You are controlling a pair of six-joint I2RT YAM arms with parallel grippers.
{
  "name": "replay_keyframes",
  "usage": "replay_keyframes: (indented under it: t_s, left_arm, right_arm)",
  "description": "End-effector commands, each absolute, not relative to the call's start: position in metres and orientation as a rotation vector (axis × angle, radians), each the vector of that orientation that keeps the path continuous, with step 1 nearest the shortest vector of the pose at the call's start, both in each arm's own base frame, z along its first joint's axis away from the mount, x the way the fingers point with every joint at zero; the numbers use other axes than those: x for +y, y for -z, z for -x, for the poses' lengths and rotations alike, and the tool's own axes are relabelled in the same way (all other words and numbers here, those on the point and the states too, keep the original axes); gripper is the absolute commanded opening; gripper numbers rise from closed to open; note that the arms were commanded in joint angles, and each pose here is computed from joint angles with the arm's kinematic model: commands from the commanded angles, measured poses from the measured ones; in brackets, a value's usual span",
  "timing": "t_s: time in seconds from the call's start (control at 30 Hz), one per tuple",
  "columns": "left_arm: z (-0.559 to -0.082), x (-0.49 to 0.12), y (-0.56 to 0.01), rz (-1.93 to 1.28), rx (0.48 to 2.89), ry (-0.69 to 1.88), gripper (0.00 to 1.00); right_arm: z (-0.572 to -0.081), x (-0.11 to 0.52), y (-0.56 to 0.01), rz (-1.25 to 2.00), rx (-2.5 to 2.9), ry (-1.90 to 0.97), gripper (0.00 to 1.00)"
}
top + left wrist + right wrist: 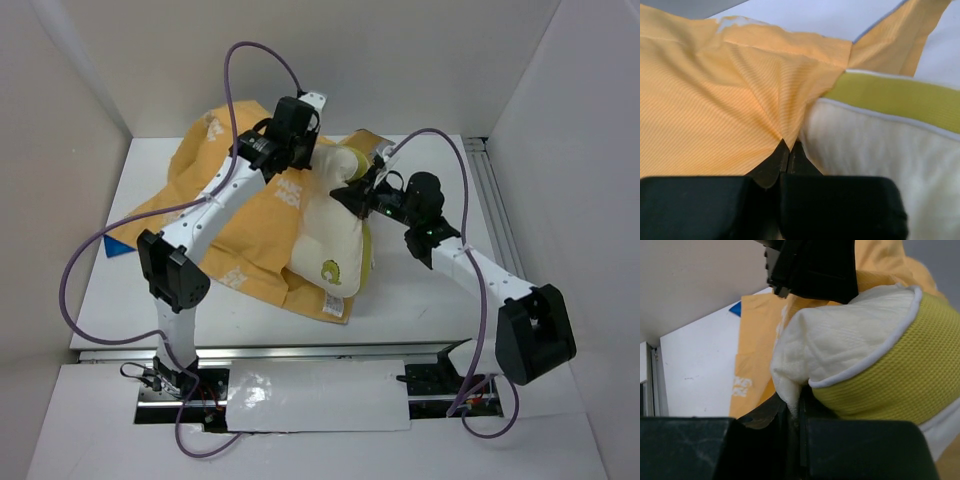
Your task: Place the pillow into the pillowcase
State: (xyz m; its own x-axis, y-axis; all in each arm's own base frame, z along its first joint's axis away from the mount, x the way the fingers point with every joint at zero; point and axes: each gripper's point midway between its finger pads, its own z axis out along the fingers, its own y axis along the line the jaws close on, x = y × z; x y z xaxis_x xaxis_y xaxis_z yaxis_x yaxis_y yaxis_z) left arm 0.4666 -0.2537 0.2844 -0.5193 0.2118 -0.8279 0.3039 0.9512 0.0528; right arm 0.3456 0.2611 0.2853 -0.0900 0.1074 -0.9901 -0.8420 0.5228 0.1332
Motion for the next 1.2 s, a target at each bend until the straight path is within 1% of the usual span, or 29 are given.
replay_keyframes:
  t_s: [0.0, 0.13, 0.23, 0.33, 0.5, 0.63, 0.73, 0.8, 0.9, 0.93, 0.97, 1.03, 1.07, 1.17]
  left_arm:
    - [-0.406, -0.339, -0.385, -0.538, 1.831, 0.486, 0.0]
    - [-0.37, -0.362, -0.404, -0.637, 1.764, 0.54, 0.0]
    - [-0.363, -0.363, -0.401, -0.638, 1.772, 0.498, 0.0]
    - [-0.38, -0.342, -0.382, -0.548, 1.842, 0.395, 0.0]
    - [-0.409, -0.297, -0.366, -0.373, 1.927, 0.263, 0.0]
    - [-0.406, -0.303, -0.376, -0.388, 1.916, 0.336, 0.0]
    - [-0.395, -0.328, -0.391, -0.484, 1.842, 0.412, 0.0]
    - [-0.397, -0.33, -0.399, -0.487, 1.813, 0.387, 0.0]
    - [-0.407, -0.332, -0.41, -0.465, 1.786, 0.392, 0.0]
    - [-0.406, -0.333, -0.414, -0.467, 1.776, 0.405, 0.0]
    - [-0.412, -0.332, -0.407, -0.463, 1.792, 0.392, 0.0]
    - [-0.421, -0.332, -0.399, -0.458, 1.805, 0.379, 0.0]
    - [-0.429, -0.321, -0.404, -0.43, 1.799, 0.365, 0.0]
    - [-0.428, -0.33, -0.394, -0.483, 1.827, 0.469, 0.0]
  right_arm:
    - [-0.34, 0.277, -0.281, 0.732, 1.39, -0.913, 0.0]
    - [-0.356, 0.277, -0.278, 0.627, 1.409, -0.867, 0.0]
    - [-0.356, 0.271, -0.281, 0.588, 1.414, -0.852, 0.0]
    - [-0.345, 0.258, -0.281, 0.55, 1.425, -0.82, 0.0]
    - [-0.351, 0.231, -0.271, 0.447, 1.502, -0.681, 0.0]
    - [-0.35, 0.249, -0.275, 0.524, 1.47, -0.74, 0.0]
    - [-0.339, 0.267, -0.288, 0.624, 1.349, -0.789, 0.0]
    - [-0.327, 0.275, -0.296, 0.727, 1.269, -0.784, 0.0]
    - [-0.297, 0.275, -0.324, 0.862, 1.067, -0.765, 0.0]
    - [-0.289, 0.273, -0.324, 0.879, 1.039, -0.757, 0.0]
    - [-0.277, 0.267, -0.34, 0.886, 0.98, -0.744, 0.0]
    - [-0.261, 0.262, -0.342, 0.915, 0.936, -0.738, 0.0]
    - [-0.248, 0.257, -0.356, 0.913, 0.877, -0.728, 0.0]
    - [-0.25, 0.249, -0.353, 0.869, 0.885, -0.686, 0.0]
